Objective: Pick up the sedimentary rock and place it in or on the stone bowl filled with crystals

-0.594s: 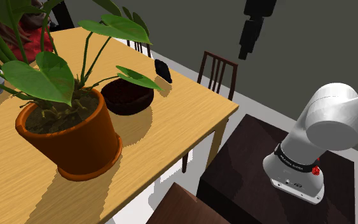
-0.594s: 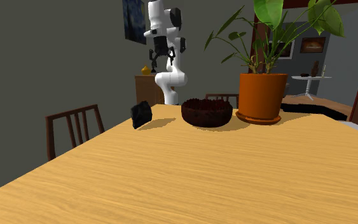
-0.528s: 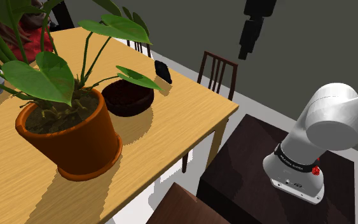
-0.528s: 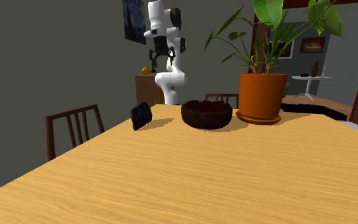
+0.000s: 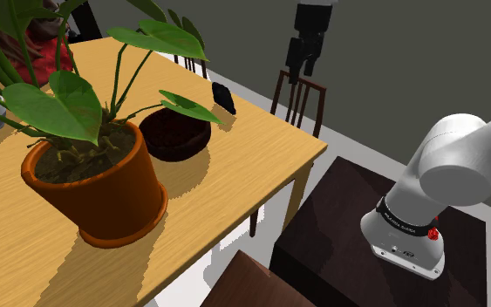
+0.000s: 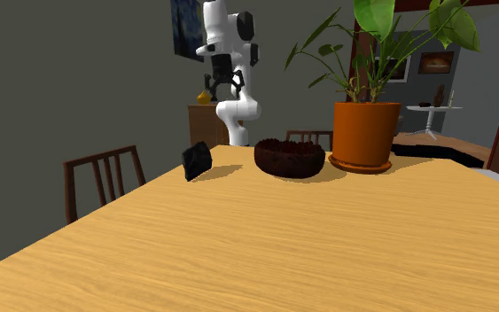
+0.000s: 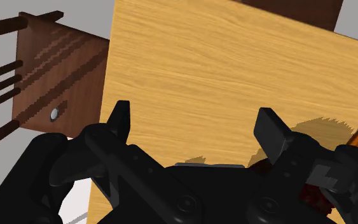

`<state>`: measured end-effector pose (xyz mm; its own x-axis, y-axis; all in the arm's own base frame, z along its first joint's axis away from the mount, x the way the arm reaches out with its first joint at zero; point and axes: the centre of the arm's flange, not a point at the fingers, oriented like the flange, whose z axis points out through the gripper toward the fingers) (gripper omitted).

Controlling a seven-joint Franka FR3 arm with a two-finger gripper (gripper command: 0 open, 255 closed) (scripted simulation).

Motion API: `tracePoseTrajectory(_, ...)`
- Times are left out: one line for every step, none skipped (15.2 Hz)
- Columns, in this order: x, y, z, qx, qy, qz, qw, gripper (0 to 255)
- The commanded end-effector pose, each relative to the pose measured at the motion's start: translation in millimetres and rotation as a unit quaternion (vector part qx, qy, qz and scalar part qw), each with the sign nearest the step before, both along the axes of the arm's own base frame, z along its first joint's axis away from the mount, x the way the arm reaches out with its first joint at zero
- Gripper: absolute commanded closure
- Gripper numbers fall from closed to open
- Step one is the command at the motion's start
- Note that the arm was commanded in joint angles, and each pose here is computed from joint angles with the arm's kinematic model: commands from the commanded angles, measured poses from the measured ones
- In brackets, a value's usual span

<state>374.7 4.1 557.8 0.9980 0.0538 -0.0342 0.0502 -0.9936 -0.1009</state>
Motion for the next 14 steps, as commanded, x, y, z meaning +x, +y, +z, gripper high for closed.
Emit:
tracePoseTrajectory(27,1,-10,-0.002,-0.001,-0.010,0.9999,0)
tracePoseTrajectory(39,1,-14,-0.003,-0.001,-0.015,0.9999,0)
tracePoseTrajectory(51,2,-18,-0.004,-0.001,-0.020,0.9998,0)
tracePoseTrajectory(64,3,-23,-0.005,-0.001,-0.025,0.9997,0)
tracePoseTrajectory(76,3,-27,-0.006,-0.001,-0.030,0.9995,0)
tracePoseTrajectory(88,3,-31,-0.007,-0.001,-0.035,0.9994,0)
tracePoseTrajectory(101,4,-35,-0.008,-0.001,-0.040,0.9992,0)
tracePoseTrajectory(113,4,-40,-0.009,-0.002,-0.044,0.9990,0)
tracePoseTrajectory(125,4,-44,-0.010,-0.002,-0.049,0.9987,0)
tracePoseTrajectory(138,3,-48,-0.011,-0.002,-0.054,0.9985,0)
tracePoseTrajectory(150,3,-52,-0.011,-0.002,-0.059,0.9982,0)
tracePoseTrajectory(162,2,-57,-0.012,-0.002,-0.064,0.9979,0)
tracePoseTrajectory(175,2,-61,-0.013,-0.002,-0.069,0.9975,0)
tracePoseTrajectory(187,1,-65,-0.014,-0.002,-0.074,0.9972,0)
